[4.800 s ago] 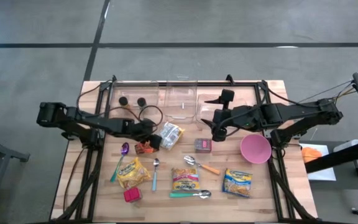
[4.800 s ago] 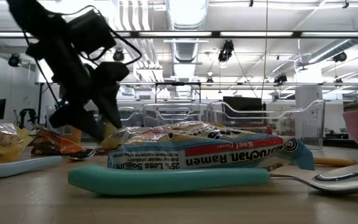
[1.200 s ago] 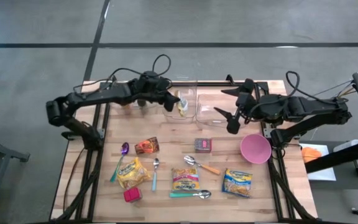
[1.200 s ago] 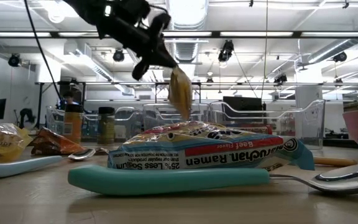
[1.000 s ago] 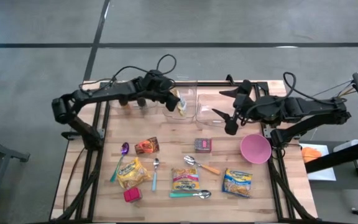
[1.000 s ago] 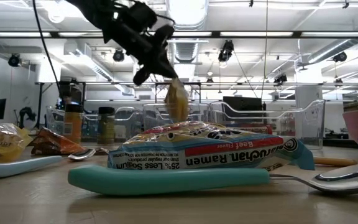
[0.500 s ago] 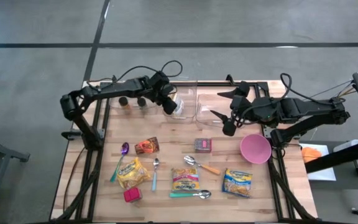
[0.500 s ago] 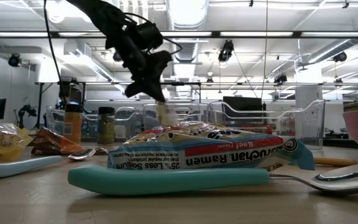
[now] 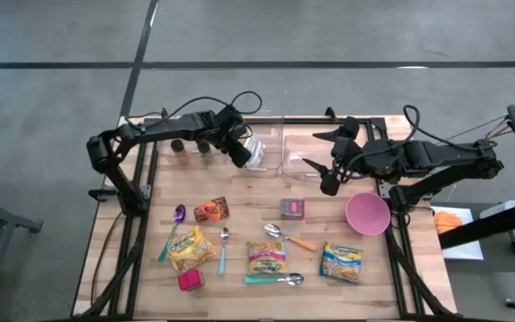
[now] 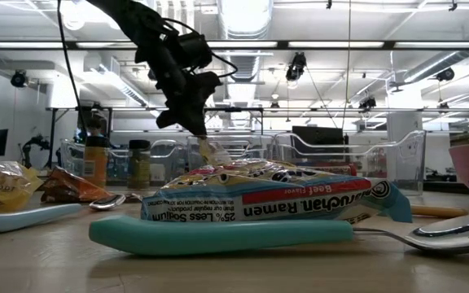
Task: Pick & Place Food Item
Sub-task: Put the top yellow noodle pack into the middle transparent bin, then put the blue noodle pack into the middle transparent bin
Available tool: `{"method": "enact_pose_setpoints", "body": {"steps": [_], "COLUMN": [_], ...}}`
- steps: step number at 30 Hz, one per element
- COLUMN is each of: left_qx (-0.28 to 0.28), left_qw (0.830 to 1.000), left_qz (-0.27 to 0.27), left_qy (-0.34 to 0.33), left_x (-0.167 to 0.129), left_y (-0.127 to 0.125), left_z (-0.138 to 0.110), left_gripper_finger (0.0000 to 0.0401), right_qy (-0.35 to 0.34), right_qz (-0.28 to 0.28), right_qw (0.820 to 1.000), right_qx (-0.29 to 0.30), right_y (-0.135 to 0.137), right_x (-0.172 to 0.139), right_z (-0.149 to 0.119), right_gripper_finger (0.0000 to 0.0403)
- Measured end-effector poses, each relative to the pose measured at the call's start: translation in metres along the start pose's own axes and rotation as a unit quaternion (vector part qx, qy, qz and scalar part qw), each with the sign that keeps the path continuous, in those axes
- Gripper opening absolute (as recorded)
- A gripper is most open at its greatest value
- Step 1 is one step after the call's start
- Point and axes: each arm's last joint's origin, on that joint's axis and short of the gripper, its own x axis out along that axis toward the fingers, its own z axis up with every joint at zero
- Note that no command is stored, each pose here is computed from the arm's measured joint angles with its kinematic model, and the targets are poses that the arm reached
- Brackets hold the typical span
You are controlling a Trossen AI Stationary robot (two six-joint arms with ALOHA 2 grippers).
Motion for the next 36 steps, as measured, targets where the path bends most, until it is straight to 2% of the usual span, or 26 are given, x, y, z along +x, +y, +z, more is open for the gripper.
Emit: {"method": "enact_pose_setpoints", "body": {"steps": [10, 24, 31, 36], "left_qx": [0.000, -0.002, 0.025, 0.048], "left_qw": [1.000, 1.000, 0.999, 0.998], "left_qz": [0.000, 0.004, -0.007, -0.021], "left_qy": [0.000, 0.018, -0.027, -0.042], "left_x": [-0.002, -0.007, -0.043, -0.074], "left_y": [-0.001, -0.001, -0.010, -0.026], "left_z": [0.001, -0.003, 0.008, 0.014], "left_gripper_finger": [0.0009, 0.0136, 0.0203, 0.0227], "right_qy": [0.000, 0.000, 0.000, 0.000], "right_qz": [0.000, 0.000, 0.000, 0.000], "right_qw": [1.000, 1.000, 1.000, 1.000], "right_qx": [0.005, 0.001, 0.001, 0.003], "right_y": [0.000, 0.000, 0.000, 0.000], "right_x": [0.000, 0.000, 0.000, 0.001], "right_z": [0.000, 0.000, 0.000, 0.000], "right_gripper_finger": [0.0324, 0.0324, 0.0324, 0.0324]}}
